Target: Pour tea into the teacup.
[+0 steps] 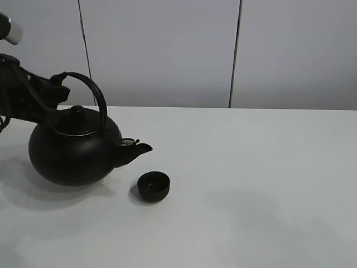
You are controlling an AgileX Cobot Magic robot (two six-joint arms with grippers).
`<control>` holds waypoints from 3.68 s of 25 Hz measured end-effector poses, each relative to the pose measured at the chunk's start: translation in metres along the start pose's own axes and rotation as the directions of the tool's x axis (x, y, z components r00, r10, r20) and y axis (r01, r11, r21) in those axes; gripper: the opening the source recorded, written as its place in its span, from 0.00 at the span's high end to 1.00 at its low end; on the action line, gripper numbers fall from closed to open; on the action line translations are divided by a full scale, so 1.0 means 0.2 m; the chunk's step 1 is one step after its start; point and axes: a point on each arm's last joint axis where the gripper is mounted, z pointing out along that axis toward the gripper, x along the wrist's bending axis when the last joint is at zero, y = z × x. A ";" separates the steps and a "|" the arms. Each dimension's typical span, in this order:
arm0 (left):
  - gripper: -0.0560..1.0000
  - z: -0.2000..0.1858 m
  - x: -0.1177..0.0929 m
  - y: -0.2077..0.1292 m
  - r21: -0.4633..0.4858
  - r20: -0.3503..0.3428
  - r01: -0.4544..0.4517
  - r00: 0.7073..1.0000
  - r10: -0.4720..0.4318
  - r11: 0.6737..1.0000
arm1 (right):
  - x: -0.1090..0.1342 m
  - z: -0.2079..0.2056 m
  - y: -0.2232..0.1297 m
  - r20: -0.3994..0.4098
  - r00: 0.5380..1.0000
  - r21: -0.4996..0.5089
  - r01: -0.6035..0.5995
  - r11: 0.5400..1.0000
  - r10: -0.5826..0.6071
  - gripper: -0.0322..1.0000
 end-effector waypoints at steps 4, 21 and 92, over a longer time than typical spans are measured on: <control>0.83 0.00 0.00 -0.01 0.019 -0.012 0.021 1.000 -0.021 1.000 | 0.00 0.00 0.00 0.000 1.000 0.000 0.000 1.000 0.000 0.50; 0.83 0.01 -0.02 -0.01 0.043 -0.044 0.035 0.998 -0.033 0.998 | 0.00 0.00 0.00 0.000 1.000 0.000 0.000 1.000 0.000 0.50; 0.84 0.04 -0.02 0.02 0.092 -0.046 -0.108 0.993 0.112 0.990 | 0.00 0.00 0.00 0.000 1.000 0.000 0.000 1.000 0.000 0.50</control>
